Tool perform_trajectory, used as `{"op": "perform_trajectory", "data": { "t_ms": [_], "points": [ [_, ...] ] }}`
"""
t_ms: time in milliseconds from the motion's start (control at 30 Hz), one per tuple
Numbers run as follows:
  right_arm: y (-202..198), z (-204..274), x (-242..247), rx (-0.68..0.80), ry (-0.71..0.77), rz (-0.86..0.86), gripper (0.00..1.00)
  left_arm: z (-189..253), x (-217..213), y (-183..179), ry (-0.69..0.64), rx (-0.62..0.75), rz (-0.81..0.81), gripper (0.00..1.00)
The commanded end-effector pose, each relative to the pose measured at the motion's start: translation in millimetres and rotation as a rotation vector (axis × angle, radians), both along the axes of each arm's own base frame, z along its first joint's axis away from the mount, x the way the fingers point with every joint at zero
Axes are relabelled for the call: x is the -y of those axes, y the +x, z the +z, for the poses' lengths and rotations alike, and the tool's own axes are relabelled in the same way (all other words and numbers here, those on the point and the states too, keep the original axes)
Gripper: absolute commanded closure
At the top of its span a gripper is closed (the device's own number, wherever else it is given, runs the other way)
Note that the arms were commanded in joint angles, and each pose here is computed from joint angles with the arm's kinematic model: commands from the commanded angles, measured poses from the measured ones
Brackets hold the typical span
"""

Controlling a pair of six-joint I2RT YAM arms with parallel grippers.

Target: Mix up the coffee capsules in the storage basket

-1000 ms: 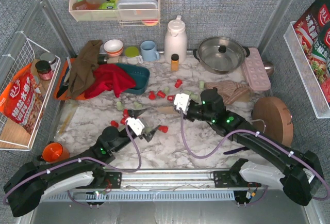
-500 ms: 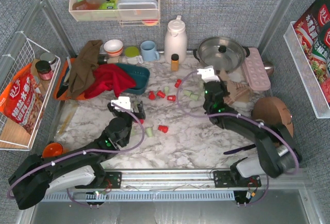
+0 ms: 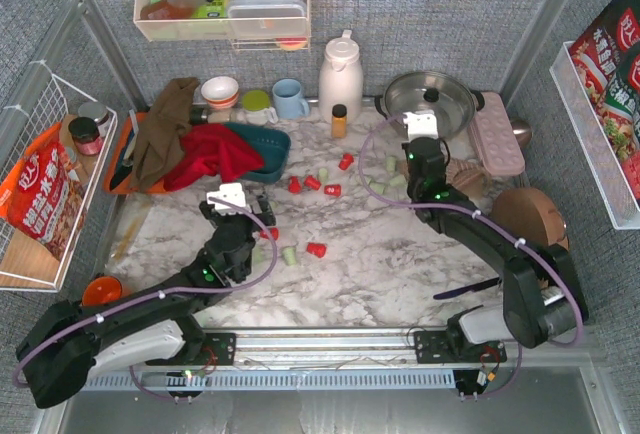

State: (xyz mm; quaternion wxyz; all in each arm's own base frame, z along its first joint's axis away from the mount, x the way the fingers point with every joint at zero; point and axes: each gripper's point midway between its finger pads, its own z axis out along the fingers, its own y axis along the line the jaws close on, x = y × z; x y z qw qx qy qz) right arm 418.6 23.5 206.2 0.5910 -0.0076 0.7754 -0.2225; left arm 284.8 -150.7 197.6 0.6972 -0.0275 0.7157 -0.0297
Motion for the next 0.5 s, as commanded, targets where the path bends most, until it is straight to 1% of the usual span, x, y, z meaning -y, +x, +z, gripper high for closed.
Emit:
{"op": "perform_trajectory", "data": {
  "t_ms": [0,67,133,267,333,467],
  "points": [
    [7.6,-14.7,-26.2,0.018,0.232,0.126,1.00,-4.2,-6.0,-2.4,-0.035,0.001,0.021,0.01],
    [15.0,-26.1,-27.5,0.029,0.306,0.149,1.00,-5.6,-7.9,-3.9,-0.042,0.000,0.023,0.01],
    [22.5,-43.6,-21.5,0.035,0.345,0.136,1.00,-5.5,-9.1,-5.2,-0.045,-0.001,0.022,0.01],
    [26.8,-78.9,8.7,-0.009,0.401,0.028,1.00,-5.9,-13.5,-8.2,-0.043,-0.004,0.024,0.01],
    [16.0,-84.7,35.4,-0.008,0.380,-0.088,1.00,-5.9,-16.1,-9.9,-0.044,-0.002,0.026,0.01],
    [-14.3,-80.5,86.7,0.022,0.273,-0.309,1.00,-6.5,-20.6,-12.9,-0.053,0.008,0.026,0.01]
  ]
}}
